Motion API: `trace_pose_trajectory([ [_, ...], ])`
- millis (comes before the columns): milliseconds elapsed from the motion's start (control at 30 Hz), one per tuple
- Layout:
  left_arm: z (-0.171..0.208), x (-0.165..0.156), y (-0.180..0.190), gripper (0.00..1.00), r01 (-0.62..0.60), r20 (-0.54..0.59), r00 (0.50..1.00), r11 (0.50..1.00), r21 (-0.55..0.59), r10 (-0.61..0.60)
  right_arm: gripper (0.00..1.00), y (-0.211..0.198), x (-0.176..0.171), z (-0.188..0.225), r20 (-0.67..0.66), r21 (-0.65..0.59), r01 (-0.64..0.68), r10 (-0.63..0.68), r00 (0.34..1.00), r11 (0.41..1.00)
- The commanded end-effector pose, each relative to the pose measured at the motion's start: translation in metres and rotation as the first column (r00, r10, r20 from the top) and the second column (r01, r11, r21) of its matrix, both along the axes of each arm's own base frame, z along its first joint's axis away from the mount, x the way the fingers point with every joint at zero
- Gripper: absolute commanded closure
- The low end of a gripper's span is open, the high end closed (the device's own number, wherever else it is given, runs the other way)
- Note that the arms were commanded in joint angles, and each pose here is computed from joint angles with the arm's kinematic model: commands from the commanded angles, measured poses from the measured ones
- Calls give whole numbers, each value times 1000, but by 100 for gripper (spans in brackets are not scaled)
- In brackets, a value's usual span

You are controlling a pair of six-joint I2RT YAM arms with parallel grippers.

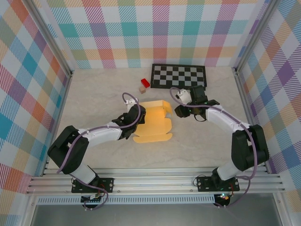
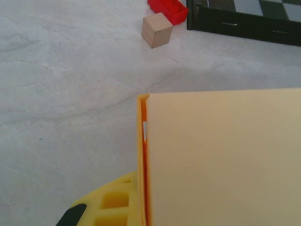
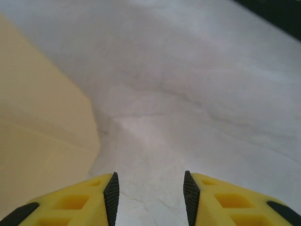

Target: Fold the paper box

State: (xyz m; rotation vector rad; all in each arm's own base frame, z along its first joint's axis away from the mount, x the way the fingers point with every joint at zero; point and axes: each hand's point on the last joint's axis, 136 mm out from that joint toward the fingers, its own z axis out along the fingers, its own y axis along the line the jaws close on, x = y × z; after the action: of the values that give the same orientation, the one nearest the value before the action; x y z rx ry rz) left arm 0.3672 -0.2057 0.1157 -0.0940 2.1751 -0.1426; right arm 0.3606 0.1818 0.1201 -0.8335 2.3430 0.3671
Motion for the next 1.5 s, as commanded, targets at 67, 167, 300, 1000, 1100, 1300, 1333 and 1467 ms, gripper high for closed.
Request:
trace_pose_trajectory([
  [67, 18, 4, 1, 100, 9, 44, 999, 999, -38, -7, 57, 37, -16, 26, 27, 132, -237, 235, 972, 962],
  [167, 18, 5, -2, 100, 18, 42, 999, 999, -50, -16, 57, 48, -21, 34, 17, 182, -279, 281, 960, 943],
  [300, 18, 8, -8, 100, 27, 42, 999, 997, -68, -24, 57, 57, -26, 40, 9, 224, -306, 312, 950, 925],
  [1000, 10, 12, 13, 100, -74, 15, 997, 996, -47, 74, 55, 58, -40, 35, -155, 217, 61, -27, 988, 974],
  [1100, 10, 14, 12, 100, -83, 12, 996, 995, -58, 84, 54, 68, -55, 24, -169, 175, 77, -47, 985, 982],
  [1300, 18, 15, 13, 100, -95, 21, 995, 991, -95, 97, 48, 53, -49, -17, -216, 43, 238, -224, 950, 970],
  [1333, 21, 15, 13, 100, -91, 25, 995, 991, -101, 94, 48, 52, -49, -21, -222, 34, 244, -231, 947, 969],
  [1467, 30, 11, 22, 100, -99, 41, 994, 990, -103, 103, 51, 50, -47, -21, -280, 119, 280, -238, 930, 953],
])
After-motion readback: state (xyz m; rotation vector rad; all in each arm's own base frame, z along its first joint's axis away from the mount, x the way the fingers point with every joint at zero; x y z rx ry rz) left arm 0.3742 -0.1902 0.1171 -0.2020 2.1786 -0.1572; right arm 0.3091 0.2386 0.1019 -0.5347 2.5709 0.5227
